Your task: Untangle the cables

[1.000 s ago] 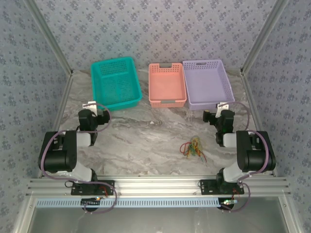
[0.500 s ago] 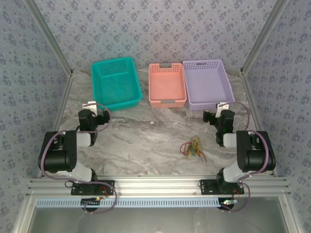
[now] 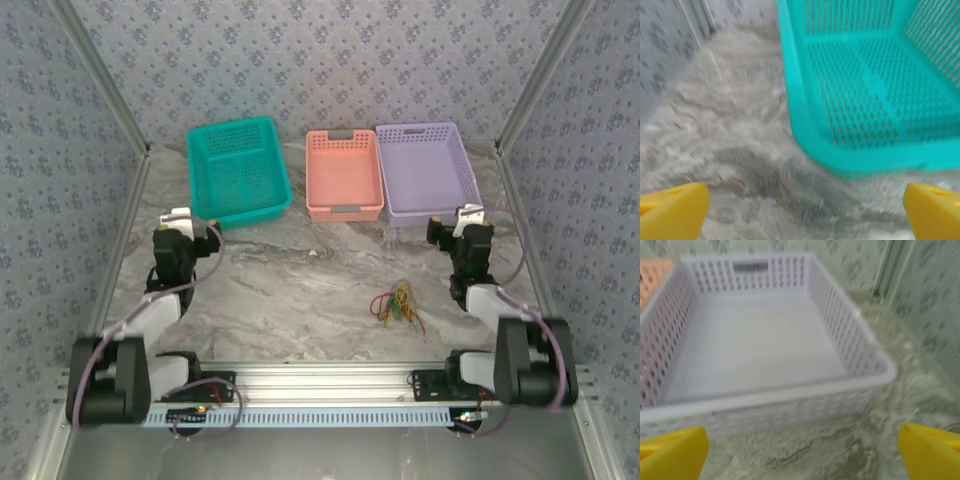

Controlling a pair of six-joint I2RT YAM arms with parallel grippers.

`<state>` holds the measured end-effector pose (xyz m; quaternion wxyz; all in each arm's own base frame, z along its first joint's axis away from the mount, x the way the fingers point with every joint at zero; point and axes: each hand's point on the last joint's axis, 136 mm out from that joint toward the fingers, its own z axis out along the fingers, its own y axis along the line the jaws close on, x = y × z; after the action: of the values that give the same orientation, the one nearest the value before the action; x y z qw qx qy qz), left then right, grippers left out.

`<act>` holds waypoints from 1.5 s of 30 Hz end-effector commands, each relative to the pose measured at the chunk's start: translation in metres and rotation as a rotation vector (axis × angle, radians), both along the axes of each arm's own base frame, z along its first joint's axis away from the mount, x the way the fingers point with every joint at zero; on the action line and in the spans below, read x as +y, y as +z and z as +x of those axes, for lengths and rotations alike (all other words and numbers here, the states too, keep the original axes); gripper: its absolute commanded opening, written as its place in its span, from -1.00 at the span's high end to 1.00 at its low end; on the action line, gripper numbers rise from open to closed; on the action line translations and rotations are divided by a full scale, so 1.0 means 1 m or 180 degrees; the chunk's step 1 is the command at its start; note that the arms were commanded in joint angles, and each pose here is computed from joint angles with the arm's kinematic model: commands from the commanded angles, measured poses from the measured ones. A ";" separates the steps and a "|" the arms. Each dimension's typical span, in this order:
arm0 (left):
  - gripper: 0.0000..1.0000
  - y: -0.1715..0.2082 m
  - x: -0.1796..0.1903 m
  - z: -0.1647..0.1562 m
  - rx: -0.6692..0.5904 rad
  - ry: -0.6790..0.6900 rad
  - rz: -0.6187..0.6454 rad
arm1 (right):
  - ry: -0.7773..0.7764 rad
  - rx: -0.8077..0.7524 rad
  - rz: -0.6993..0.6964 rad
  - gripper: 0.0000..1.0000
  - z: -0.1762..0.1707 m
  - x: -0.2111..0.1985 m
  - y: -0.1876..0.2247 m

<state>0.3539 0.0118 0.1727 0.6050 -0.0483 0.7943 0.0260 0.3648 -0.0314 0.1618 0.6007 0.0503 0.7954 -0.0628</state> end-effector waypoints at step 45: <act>-0.77 -0.017 -0.024 0.028 0.2221 0.0611 -0.1010 | 0.0304 0.2571 0.1339 -0.30 -0.151 0.149 -0.045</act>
<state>0.3584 -0.0219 0.1355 0.2377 -0.2052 0.9488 -0.0345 0.2137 0.1208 0.1161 0.2159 0.0983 0.9639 0.1207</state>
